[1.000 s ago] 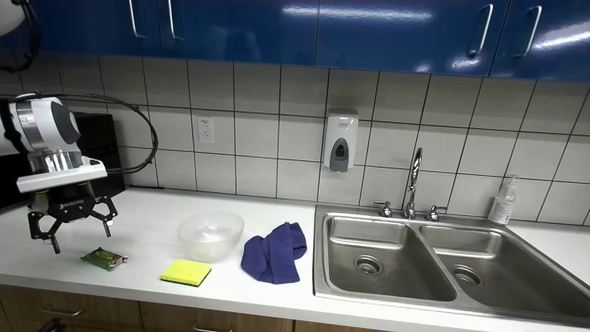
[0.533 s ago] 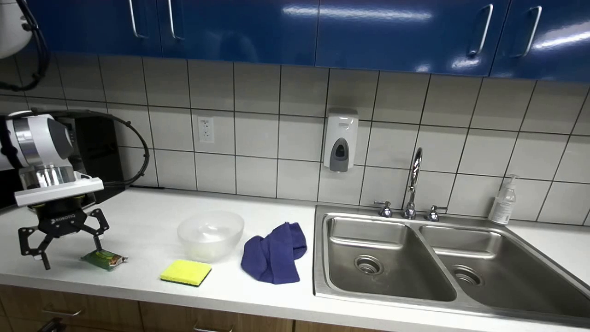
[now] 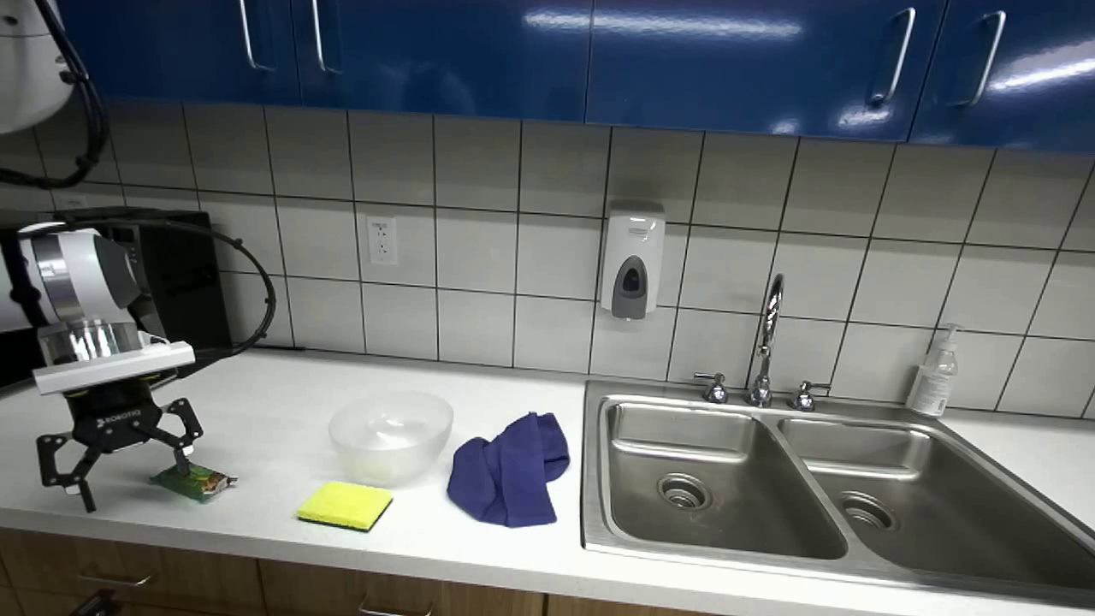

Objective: Put the green packet inside the plastic bowl

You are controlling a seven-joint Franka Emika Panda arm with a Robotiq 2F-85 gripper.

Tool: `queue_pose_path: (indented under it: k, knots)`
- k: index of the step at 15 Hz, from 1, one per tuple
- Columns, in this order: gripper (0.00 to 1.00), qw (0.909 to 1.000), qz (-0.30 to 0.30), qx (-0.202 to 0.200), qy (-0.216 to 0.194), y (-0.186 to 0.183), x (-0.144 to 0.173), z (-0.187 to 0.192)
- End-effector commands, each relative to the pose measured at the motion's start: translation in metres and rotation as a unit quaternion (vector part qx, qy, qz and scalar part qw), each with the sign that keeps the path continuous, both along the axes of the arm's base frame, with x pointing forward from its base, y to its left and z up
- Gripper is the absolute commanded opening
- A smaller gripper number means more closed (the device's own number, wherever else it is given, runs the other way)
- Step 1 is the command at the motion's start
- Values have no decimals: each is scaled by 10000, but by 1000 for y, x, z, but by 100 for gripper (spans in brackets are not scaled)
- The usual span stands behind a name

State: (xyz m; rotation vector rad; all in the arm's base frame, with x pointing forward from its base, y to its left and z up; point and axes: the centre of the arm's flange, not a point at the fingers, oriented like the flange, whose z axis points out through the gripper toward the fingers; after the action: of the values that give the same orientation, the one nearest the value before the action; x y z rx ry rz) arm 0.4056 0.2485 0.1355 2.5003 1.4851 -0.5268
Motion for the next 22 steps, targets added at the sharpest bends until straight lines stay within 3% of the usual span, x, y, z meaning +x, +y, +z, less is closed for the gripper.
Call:
queue_pose_path:
  k: [1,14,22]
  knots:
    - [100,10000,1,1,-2,0,0,0]
    - [100,9992,245,-84,-299,-9,38,-5]
    - [100,9980,511,121,-357,5,61,-27]
